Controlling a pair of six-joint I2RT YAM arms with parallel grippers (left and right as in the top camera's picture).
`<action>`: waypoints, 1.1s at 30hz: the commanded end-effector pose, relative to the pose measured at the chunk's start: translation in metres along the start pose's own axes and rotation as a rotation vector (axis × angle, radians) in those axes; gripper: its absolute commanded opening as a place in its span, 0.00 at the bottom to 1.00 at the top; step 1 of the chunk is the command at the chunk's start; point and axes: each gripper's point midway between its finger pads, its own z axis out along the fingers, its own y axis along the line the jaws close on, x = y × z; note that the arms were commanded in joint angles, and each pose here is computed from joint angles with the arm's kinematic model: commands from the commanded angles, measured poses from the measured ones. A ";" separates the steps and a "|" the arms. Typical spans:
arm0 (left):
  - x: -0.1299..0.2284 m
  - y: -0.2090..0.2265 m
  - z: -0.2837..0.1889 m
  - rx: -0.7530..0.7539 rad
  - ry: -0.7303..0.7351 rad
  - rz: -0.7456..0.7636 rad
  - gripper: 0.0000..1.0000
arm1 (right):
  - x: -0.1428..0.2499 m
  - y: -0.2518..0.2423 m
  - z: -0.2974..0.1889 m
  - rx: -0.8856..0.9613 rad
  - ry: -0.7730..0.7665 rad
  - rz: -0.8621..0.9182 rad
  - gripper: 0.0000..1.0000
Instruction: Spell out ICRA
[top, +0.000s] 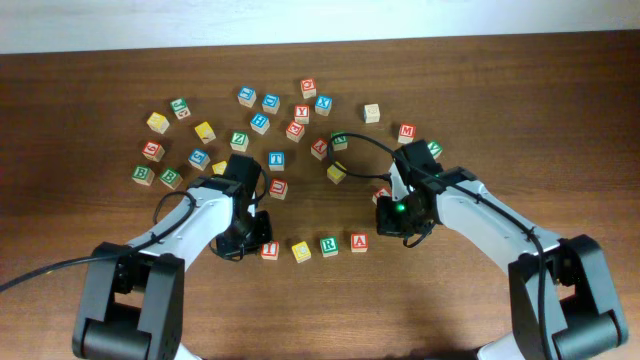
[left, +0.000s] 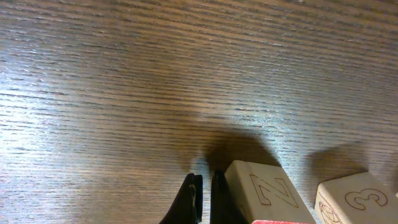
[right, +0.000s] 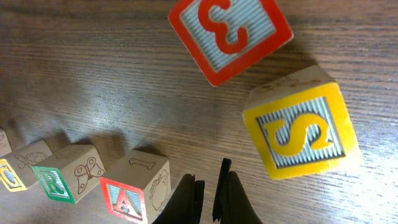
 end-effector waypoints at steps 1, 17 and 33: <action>0.009 -0.008 0.003 0.046 0.036 0.006 0.00 | 0.010 -0.001 0.016 0.025 0.046 -0.011 0.04; 0.023 -0.031 0.005 0.074 0.063 0.078 0.00 | 0.030 0.030 0.036 -0.051 0.125 -0.081 0.04; 0.021 -0.038 0.004 0.112 0.060 0.082 0.01 | 0.038 0.050 0.032 -0.166 0.168 -0.078 0.04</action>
